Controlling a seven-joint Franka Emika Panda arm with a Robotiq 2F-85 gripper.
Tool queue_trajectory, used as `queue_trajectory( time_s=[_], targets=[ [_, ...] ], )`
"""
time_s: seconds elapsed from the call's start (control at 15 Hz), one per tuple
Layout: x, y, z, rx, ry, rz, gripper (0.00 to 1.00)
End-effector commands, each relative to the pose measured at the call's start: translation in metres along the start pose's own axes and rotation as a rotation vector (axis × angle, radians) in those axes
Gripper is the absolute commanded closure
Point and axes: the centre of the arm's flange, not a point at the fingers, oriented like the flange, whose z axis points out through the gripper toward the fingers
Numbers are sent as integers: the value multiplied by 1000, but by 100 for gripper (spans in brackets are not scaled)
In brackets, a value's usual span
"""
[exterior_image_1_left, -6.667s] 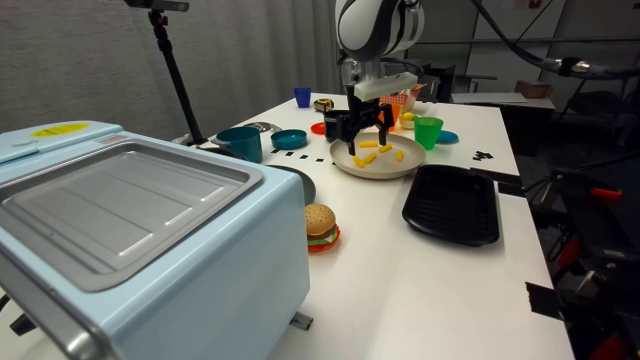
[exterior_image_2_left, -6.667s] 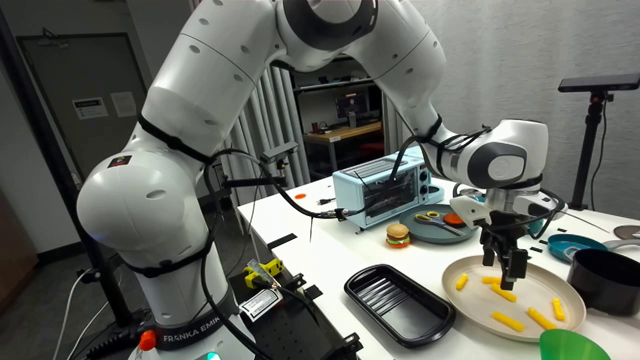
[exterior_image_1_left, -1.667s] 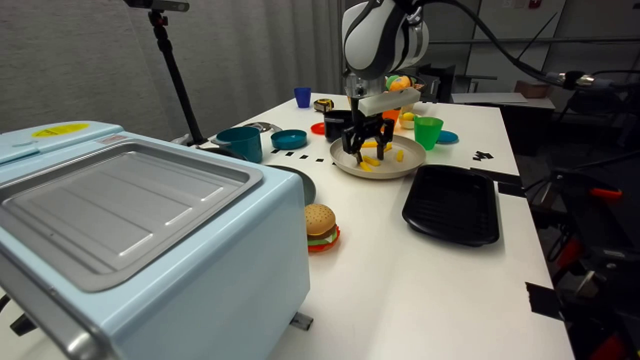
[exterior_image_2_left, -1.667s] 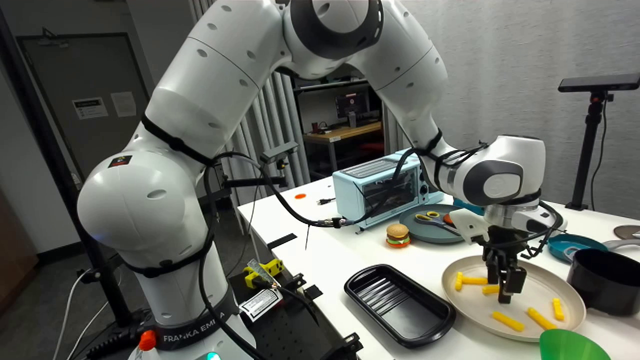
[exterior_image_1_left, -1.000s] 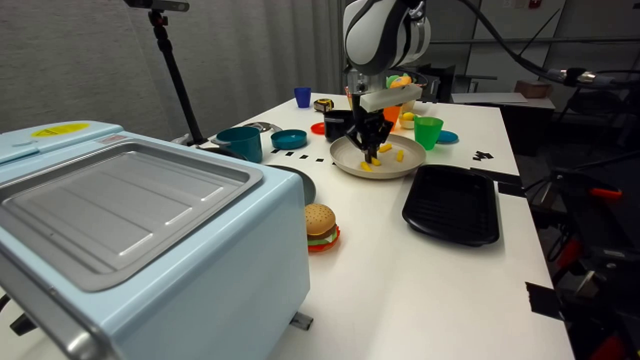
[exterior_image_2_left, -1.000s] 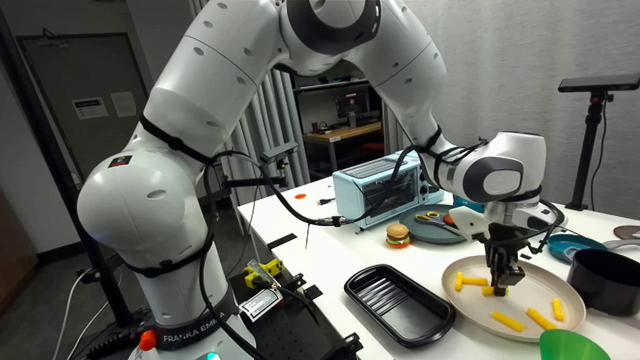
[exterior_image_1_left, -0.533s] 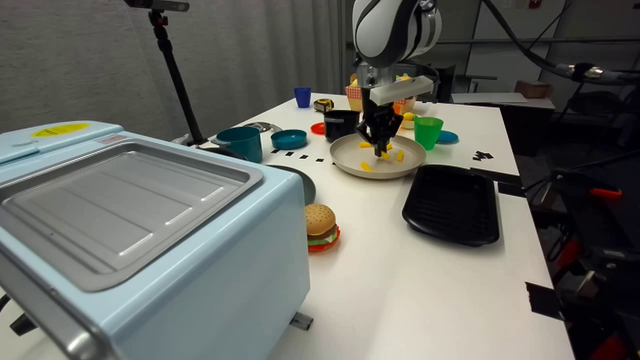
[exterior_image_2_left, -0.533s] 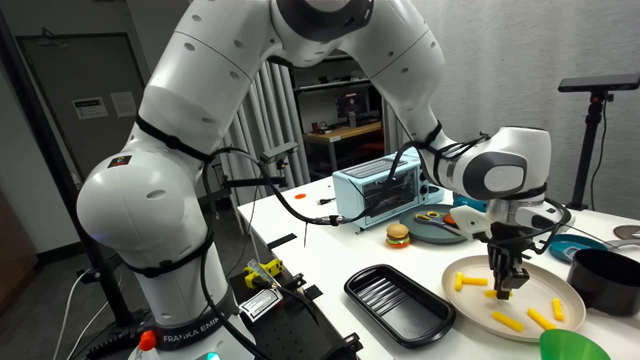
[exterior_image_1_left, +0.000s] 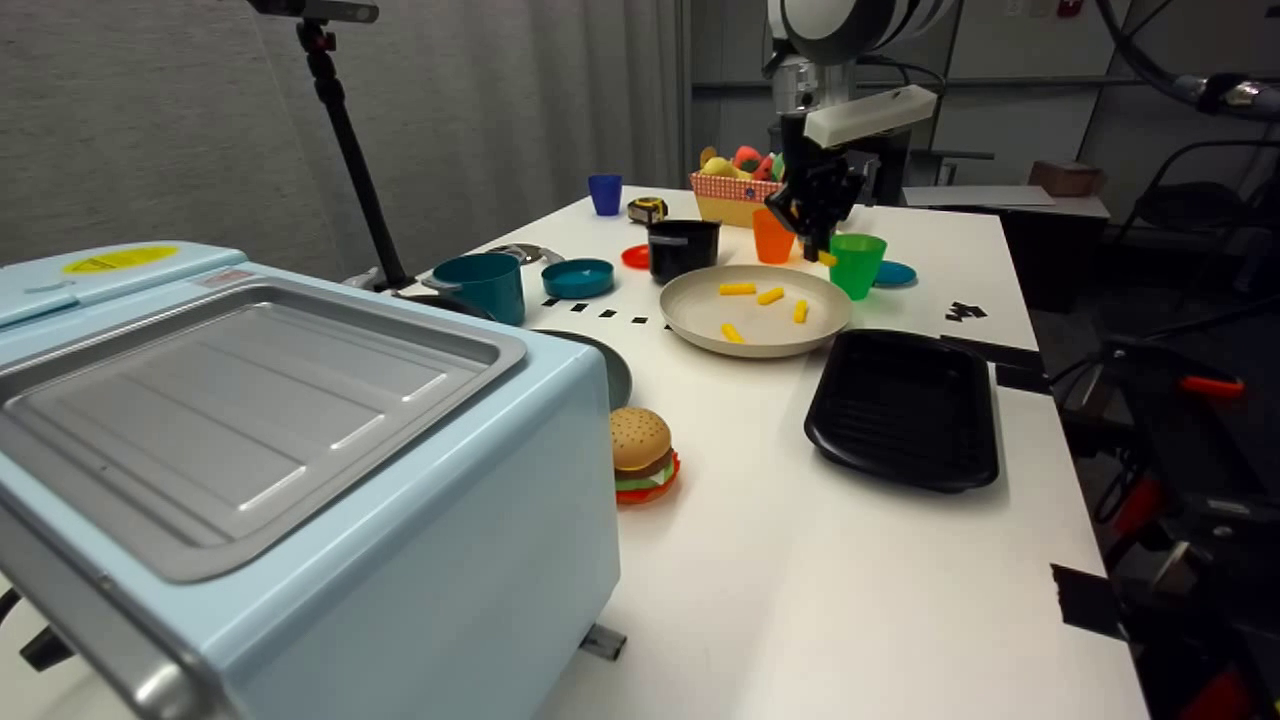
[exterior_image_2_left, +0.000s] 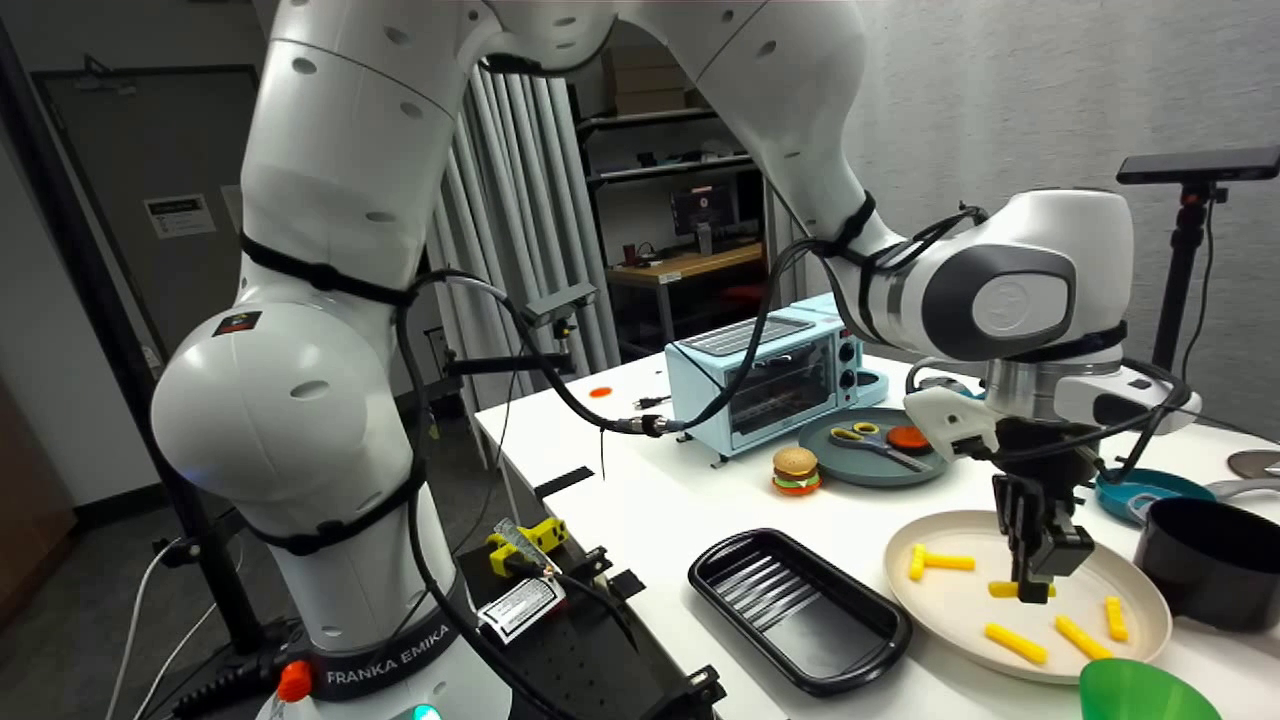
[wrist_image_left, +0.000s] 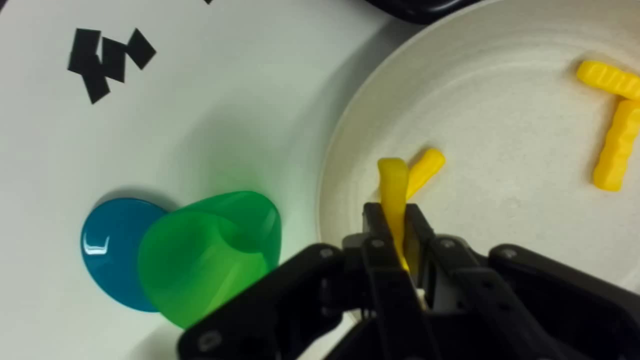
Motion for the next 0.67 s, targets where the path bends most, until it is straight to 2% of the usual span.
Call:
queue_trajectory(
  time_s=[0.0,0.6],
  targets=[
    [-13,42,-21,3,-8,25,97],
    [8,106,-21,-3,-7,155,97]
  ],
)
